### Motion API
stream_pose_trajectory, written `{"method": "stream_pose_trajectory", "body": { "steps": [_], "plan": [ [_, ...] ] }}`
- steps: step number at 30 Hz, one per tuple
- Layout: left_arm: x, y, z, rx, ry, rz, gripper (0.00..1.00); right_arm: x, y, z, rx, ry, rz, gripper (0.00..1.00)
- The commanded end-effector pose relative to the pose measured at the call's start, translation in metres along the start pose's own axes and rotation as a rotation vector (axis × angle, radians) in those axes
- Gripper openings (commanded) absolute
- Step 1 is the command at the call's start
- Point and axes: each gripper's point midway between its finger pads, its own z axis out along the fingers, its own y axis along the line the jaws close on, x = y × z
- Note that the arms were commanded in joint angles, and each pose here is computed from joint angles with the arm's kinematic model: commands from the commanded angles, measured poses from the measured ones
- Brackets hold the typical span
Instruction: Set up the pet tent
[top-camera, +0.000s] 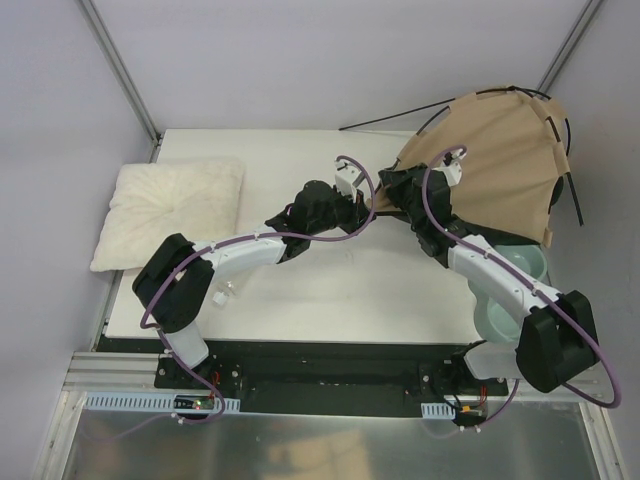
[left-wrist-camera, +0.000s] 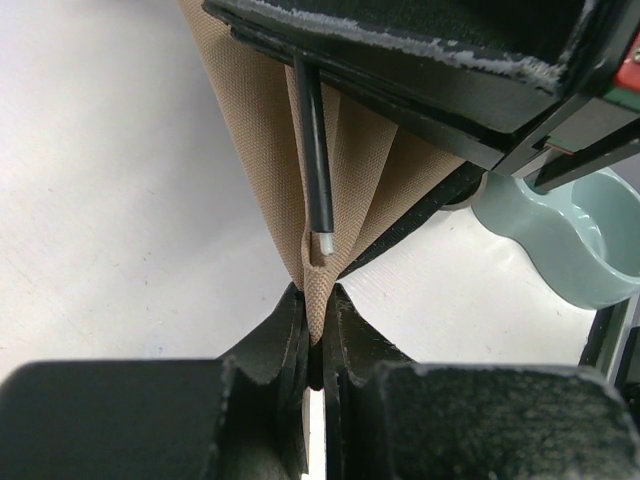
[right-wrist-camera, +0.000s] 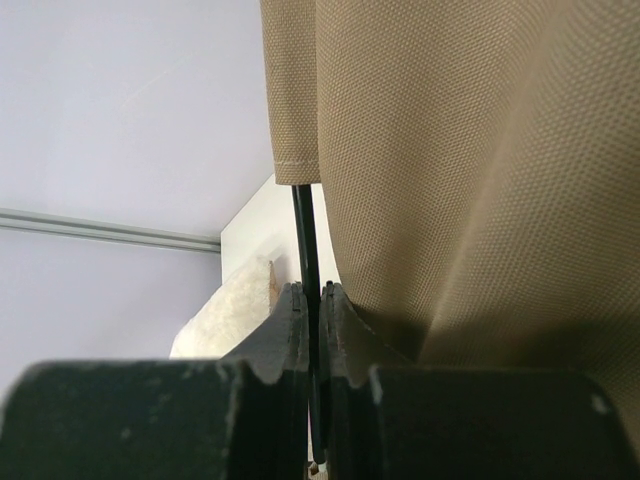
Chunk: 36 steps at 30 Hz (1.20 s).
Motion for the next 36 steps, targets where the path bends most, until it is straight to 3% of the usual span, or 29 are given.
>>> {"method": "stream_pose_trajectory", "body": {
  "steps": [1,24,36],
  "plan": [
    [0.053,0.005,-0.025,-0.043,0.202,-0.059,0.0,-0.101,-0.023,0.012,0.102,-0.398,0.033,0.0],
    [0.034,0.001,-0.021,-0.055,0.232,-0.097,0.0,-0.057,-0.004,0.007,-0.018,-0.26,-0.149,0.0],
    [0.029,0.001,-0.016,-0.057,0.26,-0.134,0.0,-0.035,0.011,-0.005,-0.106,-0.139,-0.119,0.0]
  ]
}}
